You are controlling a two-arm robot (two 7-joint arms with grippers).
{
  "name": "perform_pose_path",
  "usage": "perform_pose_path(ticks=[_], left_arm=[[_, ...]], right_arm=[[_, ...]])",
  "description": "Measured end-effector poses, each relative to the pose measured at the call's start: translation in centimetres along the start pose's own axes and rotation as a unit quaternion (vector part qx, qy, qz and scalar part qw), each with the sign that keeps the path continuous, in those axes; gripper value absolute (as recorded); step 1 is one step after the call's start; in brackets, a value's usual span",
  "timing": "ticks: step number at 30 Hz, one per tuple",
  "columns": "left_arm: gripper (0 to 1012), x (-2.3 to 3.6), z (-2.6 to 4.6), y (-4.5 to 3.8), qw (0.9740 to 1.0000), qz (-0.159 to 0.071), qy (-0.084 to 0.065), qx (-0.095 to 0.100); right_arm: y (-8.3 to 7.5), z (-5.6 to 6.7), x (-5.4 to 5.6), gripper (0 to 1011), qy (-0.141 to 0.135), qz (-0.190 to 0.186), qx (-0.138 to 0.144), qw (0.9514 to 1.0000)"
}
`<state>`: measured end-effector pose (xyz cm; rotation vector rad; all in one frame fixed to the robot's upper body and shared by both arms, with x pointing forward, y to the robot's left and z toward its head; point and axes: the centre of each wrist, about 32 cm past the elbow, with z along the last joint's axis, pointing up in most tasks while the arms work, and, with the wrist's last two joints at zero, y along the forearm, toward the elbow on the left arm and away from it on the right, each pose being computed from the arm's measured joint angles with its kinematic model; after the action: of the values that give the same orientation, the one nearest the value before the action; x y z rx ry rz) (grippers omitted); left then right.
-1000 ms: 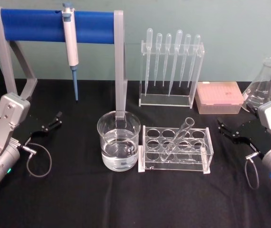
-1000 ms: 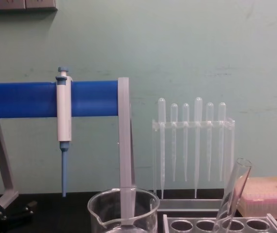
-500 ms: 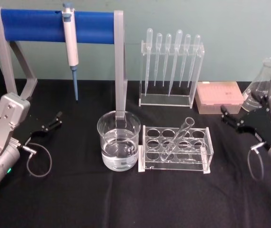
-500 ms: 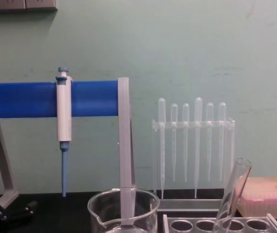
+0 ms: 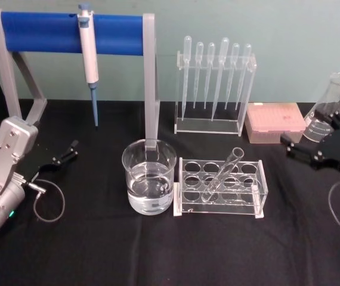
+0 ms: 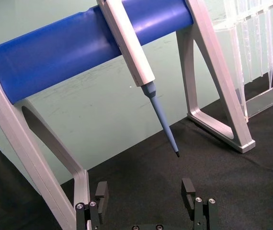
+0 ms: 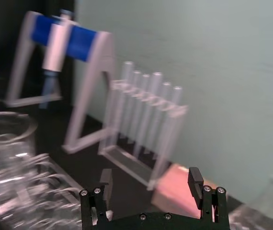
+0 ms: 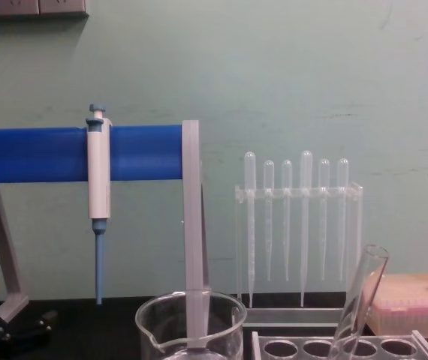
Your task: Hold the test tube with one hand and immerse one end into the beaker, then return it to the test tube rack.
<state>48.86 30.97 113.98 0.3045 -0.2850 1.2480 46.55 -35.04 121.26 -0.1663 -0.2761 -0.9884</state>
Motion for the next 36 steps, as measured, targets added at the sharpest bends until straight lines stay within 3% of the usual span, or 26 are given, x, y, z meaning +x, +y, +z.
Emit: perform_pose_path(ticks=[7, 14, 18, 19, 21, 25, 28, 36], left_arm=[[1000, 0.0, 0.0, 0.0, 1.0, 0.0, 0.0, 0.0], [1000, 0.0, 0.0, 0.0, 1.0, 0.0, 0.0, 0.0], [1000, 0.0, 0.0, 0.0, 1.0, 0.0, 0.0, 0.0], [1000, 0.0, 0.0, 0.0, 1.0, 0.0, 0.0, 0.0], [1000, 0.0, 0.0, 0.0, 1.0, 0.0, 0.0, 0.0], [1000, 0.0, 0.0, 0.0, 1.0, 0.0, 0.0, 0.0], [1000, 0.0, 0.0, 0.0, 1.0, 0.0, 0.0, 0.0], [1000, 0.0, 0.0, 0.0, 1.0, 0.0, 0.0, 0.0]], right_arm=[[-1.2, -0.2, 1.6, 1002, 0.023, 0.102, 0.003, 0.9945], [-1.2, -0.7, 1.8, 1002, 0.03, 0.168, 0.007, 0.9853], [-0.6, -1.0, 1.8, 1002, 0.038, 0.21, 0.017, 0.9767], [-0.6, -1.0, 1.8, 1002, 0.038, 0.21, 0.017, 0.9767], [0.0, -1.2, 1.9, 1002, 0.056, 0.246, 0.032, 0.967], [0.6, -1.5, 1.7, 1002, 0.074, 0.28, 0.041, 0.9563], [1.1, -1.7, 1.6, 1002, 0.085, 0.292, 0.04, 0.9518], [2.1, -2.2, 1.3, 1002, 0.103, 0.288, 0.031, 0.9517]])
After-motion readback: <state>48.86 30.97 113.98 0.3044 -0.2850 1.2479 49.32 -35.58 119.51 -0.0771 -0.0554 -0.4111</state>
